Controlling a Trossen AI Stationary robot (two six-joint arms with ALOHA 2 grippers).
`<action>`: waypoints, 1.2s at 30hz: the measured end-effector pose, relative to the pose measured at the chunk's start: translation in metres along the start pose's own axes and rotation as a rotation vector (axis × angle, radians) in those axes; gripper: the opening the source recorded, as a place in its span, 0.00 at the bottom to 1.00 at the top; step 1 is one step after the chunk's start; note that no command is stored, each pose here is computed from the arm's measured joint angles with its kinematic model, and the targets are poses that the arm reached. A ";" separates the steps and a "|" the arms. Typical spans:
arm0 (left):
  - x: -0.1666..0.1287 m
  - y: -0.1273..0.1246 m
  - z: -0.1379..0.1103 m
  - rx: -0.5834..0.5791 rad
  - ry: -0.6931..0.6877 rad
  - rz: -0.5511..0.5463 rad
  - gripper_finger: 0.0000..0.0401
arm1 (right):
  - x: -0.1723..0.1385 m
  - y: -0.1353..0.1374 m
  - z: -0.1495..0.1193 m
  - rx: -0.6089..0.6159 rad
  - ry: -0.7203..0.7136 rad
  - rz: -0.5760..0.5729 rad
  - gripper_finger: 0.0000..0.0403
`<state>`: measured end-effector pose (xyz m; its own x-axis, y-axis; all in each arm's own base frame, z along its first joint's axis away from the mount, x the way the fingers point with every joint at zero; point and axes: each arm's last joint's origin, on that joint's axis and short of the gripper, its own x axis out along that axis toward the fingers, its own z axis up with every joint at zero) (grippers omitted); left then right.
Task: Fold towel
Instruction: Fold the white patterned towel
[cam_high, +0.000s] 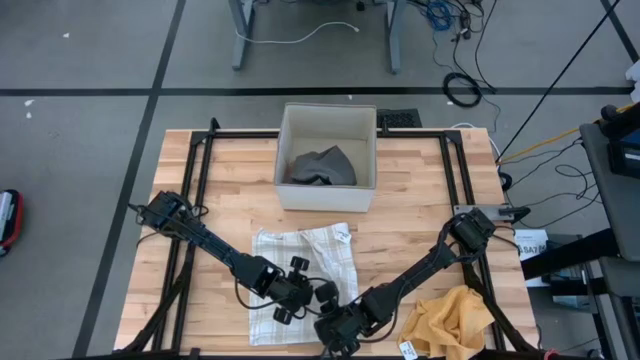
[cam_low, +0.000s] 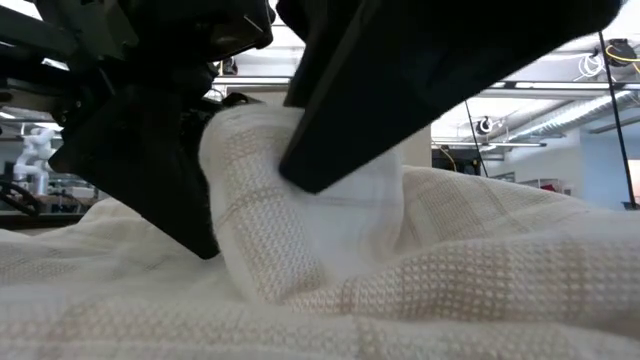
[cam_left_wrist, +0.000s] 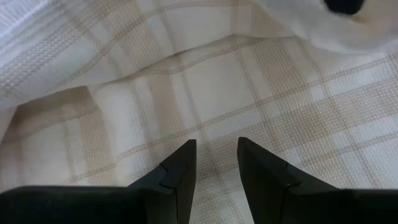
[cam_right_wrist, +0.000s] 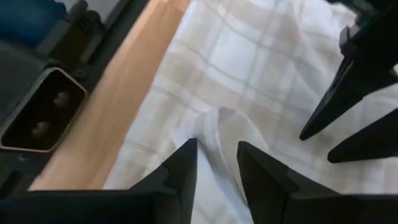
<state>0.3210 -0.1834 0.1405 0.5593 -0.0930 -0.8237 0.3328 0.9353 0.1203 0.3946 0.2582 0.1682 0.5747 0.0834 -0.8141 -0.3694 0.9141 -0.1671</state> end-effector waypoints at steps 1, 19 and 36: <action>0.000 0.000 0.000 -0.001 -0.004 0.000 0.31 | 0.001 -0.001 -0.001 0.002 0.005 -0.001 0.24; -0.001 -0.003 0.002 0.022 -0.023 -0.008 0.31 | 0.005 0.017 0.020 -0.207 -0.263 0.129 0.00; 0.001 0.004 -0.001 -0.012 0.009 0.026 0.31 | 0.012 0.016 0.021 -0.150 -0.286 0.168 0.30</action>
<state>0.3221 -0.1797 0.1401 0.5609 -0.0661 -0.8252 0.3090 0.9415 0.1346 0.4114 0.2823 0.1673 0.6700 0.3546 -0.6522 -0.5669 0.8116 -0.1411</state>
